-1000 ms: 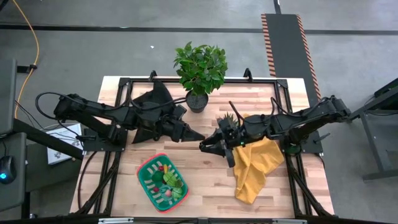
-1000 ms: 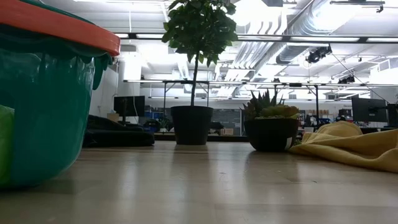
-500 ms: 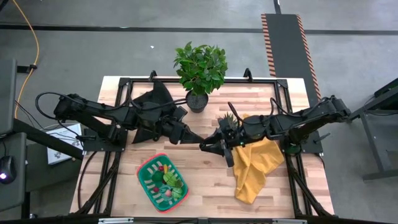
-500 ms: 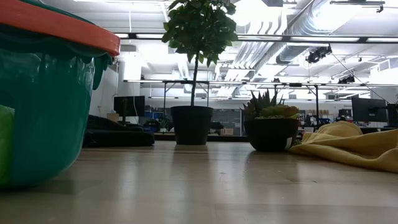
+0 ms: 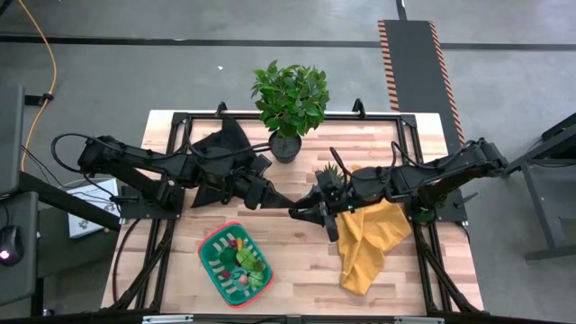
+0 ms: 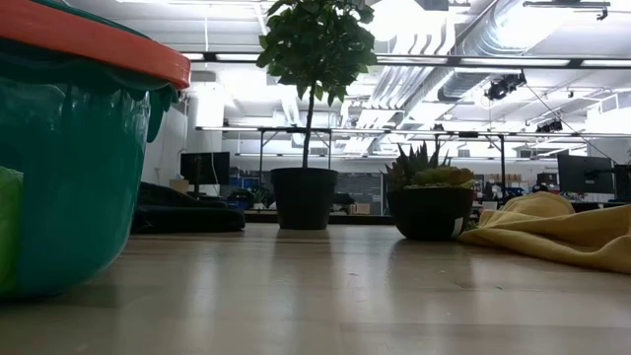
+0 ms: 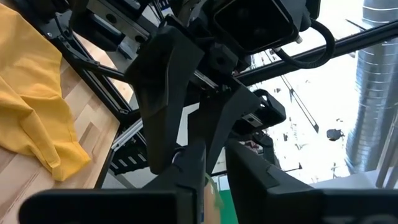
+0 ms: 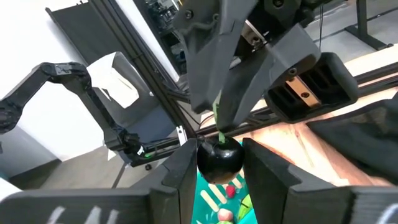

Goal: Pick and placing Produce into tupperware
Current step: Put the black cherry into the blue basket

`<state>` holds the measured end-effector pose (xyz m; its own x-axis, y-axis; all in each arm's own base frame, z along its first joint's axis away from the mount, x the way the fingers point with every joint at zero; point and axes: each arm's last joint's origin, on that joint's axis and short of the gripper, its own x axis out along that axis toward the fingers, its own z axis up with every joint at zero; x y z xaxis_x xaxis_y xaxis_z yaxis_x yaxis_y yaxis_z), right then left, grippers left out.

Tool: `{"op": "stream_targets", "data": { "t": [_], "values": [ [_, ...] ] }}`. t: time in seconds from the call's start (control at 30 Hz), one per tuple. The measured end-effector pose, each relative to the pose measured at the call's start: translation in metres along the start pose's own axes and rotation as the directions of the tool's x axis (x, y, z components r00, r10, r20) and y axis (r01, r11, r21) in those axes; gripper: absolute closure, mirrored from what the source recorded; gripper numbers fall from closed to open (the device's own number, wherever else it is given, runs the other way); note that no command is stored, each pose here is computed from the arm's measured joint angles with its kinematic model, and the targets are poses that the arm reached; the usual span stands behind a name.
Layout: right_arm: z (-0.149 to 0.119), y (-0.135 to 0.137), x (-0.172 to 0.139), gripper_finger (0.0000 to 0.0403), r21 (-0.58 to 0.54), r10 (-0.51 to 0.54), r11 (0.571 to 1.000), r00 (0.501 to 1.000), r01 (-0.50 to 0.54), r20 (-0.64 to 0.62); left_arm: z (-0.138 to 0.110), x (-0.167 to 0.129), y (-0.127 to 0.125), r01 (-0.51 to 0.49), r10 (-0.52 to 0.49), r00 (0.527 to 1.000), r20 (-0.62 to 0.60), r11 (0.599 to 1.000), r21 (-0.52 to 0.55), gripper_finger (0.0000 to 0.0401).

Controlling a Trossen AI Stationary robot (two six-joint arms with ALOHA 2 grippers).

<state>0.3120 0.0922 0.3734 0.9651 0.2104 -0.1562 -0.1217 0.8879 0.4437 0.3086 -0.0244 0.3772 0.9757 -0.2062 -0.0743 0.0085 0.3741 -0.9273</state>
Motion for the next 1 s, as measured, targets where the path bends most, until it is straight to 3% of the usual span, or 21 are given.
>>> {"op": "stream_targets", "data": {
  "t": [0.23, 0.67, 1.0],
  "values": [
    [0.0009, 0.0006, -0.0001, 0.0298, 0.004, 0.005, 1.0, 1.0, -0.005, 0.01, -0.0001, 0.0, -0.0001, 0.001, -0.001, 1.0, -0.003, 1.0, 0.0, 0.0353],
    [0.0001, 0.0003, -0.0001, 0.0298, 0.029, 0.001, 1.0, 1.0, -0.001, 0.002, -0.0008, -0.0001, 0.0016, -0.015, 0.015, 1.0, -0.01, 1.0, 0.025, 0.0294],
    [-0.0009, -0.0008, -0.0001, 0.0298, 0.037, -0.021, 0.999, 1.0, 0.021, -0.004, -0.0008, -0.0003, 0.0038, -0.043, 0.043, 0.999, 0.0, 0.996, 0.074, 0.0309]
  ]
}}
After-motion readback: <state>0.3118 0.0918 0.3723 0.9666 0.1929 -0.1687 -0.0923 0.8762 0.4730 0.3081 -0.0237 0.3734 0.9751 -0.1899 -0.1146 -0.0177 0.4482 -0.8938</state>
